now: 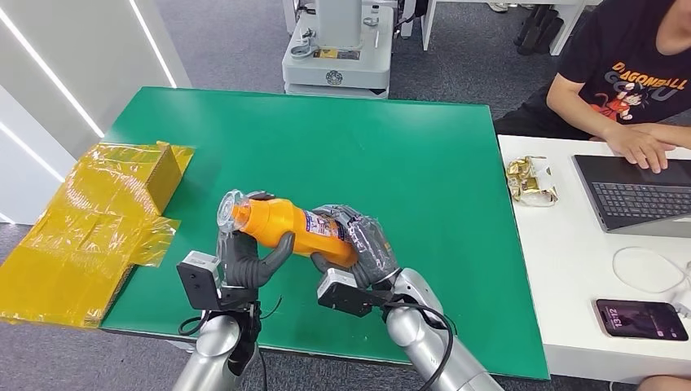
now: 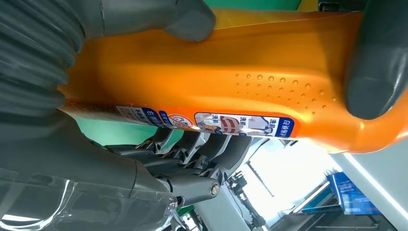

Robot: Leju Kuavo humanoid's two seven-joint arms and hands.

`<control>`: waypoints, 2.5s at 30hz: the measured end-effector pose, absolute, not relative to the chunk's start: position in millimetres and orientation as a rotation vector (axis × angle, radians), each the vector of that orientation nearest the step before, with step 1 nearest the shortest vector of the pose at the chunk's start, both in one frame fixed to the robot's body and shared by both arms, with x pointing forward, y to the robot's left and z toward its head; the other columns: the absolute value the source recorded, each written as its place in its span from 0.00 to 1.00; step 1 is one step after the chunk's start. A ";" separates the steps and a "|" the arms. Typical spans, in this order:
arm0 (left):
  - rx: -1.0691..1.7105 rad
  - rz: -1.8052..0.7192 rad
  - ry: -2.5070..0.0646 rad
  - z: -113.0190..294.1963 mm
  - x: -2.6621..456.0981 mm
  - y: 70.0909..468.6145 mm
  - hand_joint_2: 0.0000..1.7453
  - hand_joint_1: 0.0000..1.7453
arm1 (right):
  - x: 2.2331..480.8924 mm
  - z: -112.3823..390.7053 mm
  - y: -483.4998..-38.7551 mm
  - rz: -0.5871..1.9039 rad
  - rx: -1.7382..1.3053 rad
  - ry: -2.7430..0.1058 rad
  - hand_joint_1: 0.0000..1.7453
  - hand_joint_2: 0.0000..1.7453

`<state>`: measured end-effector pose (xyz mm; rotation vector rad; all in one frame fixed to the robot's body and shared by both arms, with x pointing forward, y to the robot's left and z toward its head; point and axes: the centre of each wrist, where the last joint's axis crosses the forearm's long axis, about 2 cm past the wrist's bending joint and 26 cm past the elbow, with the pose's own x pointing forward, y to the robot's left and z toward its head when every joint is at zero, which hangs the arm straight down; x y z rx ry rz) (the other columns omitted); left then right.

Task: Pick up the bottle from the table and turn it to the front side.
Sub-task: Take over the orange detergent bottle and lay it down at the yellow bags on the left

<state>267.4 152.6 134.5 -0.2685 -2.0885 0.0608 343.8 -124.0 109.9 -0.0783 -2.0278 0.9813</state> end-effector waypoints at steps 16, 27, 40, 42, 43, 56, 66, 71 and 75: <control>-0.234 0.076 -2.067 129.3 263.4 155.2 1.00 1.00 | 343.4 122.8 -113.2 0.875 -0.116 -2.100 0.00 1.00; -0.196 0.106 -2.066 128.7 260.9 159.2 1.00 1.00 | 309.3 135.4 -103.5 0.650 -0.082 -2.181 0.00 1.00; -0.019 0.024 -2.193 143.0 262.7 177.2 1.00 1.00 | 273.6 167.6 -106.7 0.214 0.034 -2.411 0.00 1.00; 0.073 -0.032 -2.227 147.7 264.2 184.2 1.00 1.00 | 270.2 172.6 -108.1 0.182 0.035 -2.435 0.00 1.00; 0.127 -0.064 -2.240 149.8 265.0 187.8 1.00 1.00 | 268.7 174.6 -108.6 0.171 0.035 -2.446 0.00 1.00; 0.923 -0.607 -2.144 160.4 273.0 271.8 1.00 1.00 | 251.7 170.1 -120.1 0.132 0.002 -2.473 0.00 1.00; 1.347 -0.866 -1.947 185.0 297.1 335.8 1.00 1.00 | 246.3 167.9 -121.4 0.115 -0.005 -2.471 0.00 1.00; 1.390 -0.997 -1.809 191.9 308.7 352.6 1.00 1.00 | 244.4 168.5 -122.4 0.100 -0.014 -2.472 0.00 1.00; 1.390 -1.110 -1.677 194.2 323.9 366.7 1.00 1.00 | 241.5 168.3 -123.7 0.088 -0.024 -2.475 0.00 1.00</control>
